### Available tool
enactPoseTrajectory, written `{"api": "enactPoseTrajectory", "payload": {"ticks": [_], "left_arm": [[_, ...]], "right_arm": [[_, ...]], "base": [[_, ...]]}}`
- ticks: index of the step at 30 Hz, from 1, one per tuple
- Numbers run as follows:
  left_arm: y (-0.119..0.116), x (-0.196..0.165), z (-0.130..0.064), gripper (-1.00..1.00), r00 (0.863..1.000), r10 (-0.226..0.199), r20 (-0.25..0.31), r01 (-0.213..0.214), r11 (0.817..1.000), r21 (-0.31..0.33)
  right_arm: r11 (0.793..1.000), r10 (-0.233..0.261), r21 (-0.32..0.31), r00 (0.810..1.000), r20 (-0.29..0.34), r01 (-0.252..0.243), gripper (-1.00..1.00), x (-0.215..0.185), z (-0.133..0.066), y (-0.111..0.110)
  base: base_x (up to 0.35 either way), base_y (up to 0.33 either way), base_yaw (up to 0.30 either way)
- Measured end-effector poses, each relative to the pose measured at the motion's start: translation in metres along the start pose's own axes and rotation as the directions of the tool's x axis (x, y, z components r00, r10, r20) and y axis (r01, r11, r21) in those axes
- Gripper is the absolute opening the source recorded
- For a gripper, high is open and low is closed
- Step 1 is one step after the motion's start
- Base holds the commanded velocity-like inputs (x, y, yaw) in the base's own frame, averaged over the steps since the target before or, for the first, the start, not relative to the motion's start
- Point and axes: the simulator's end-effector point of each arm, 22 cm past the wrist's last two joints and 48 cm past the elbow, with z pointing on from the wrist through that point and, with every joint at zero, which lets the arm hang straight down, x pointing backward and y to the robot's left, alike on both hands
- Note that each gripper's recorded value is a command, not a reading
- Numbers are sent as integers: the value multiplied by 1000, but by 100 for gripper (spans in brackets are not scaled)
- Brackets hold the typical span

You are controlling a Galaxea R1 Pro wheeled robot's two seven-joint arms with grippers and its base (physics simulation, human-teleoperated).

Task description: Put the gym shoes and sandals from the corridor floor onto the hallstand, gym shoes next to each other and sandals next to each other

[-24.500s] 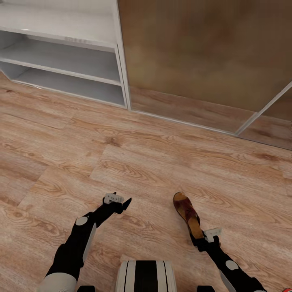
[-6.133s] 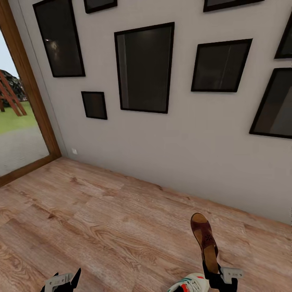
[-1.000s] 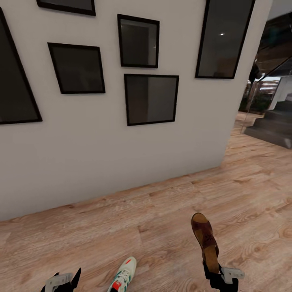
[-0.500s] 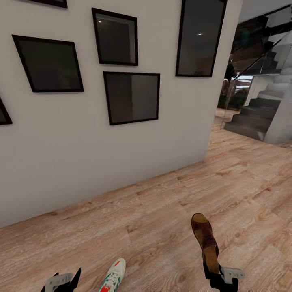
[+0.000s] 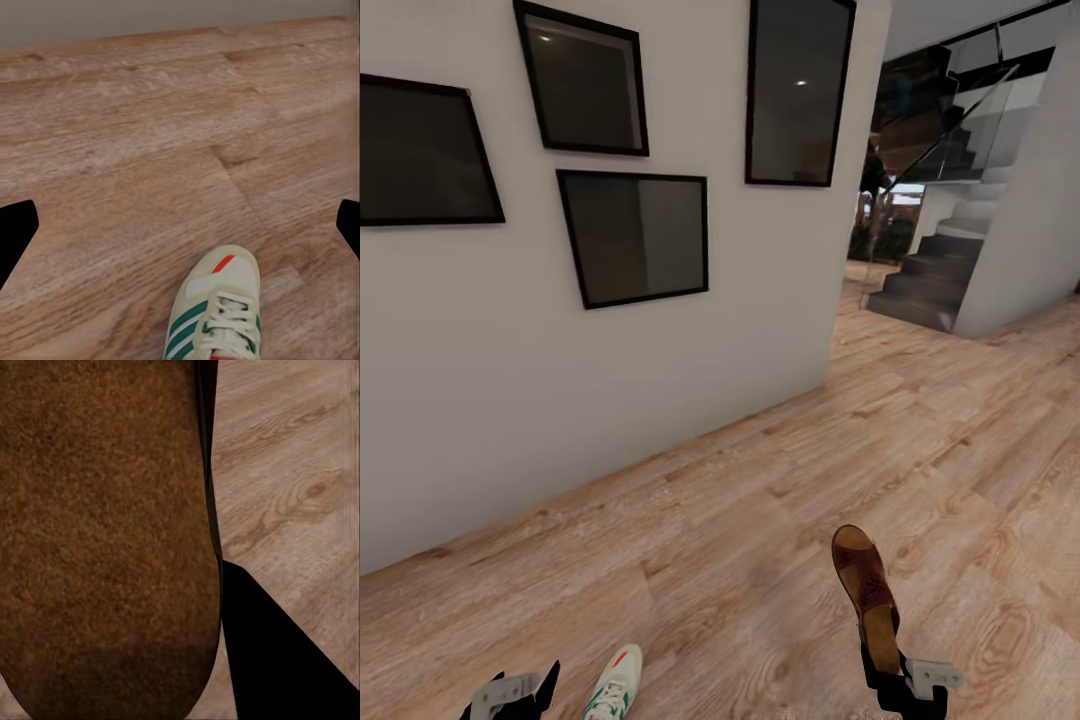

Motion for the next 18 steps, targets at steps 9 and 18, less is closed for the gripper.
{"api": "enactPoseTrajectory", "payload": {"ticks": [9, 18], "left_arm": [[2, 2, 0, 100, 1000, 0, -6, 0, 1000, -3], [2, 4, 0, 100, 1000, 1, -9, -1, 1000, -4]], "right_arm": [[1000, 0, 0, 1000, -6, 1, -100, 3, 0, 0], [1000, 1, 0, 1000, -10, -1, -100, 5, 0, 0]], "base": [[0, 0, -257], [0, 0, -121]]}}
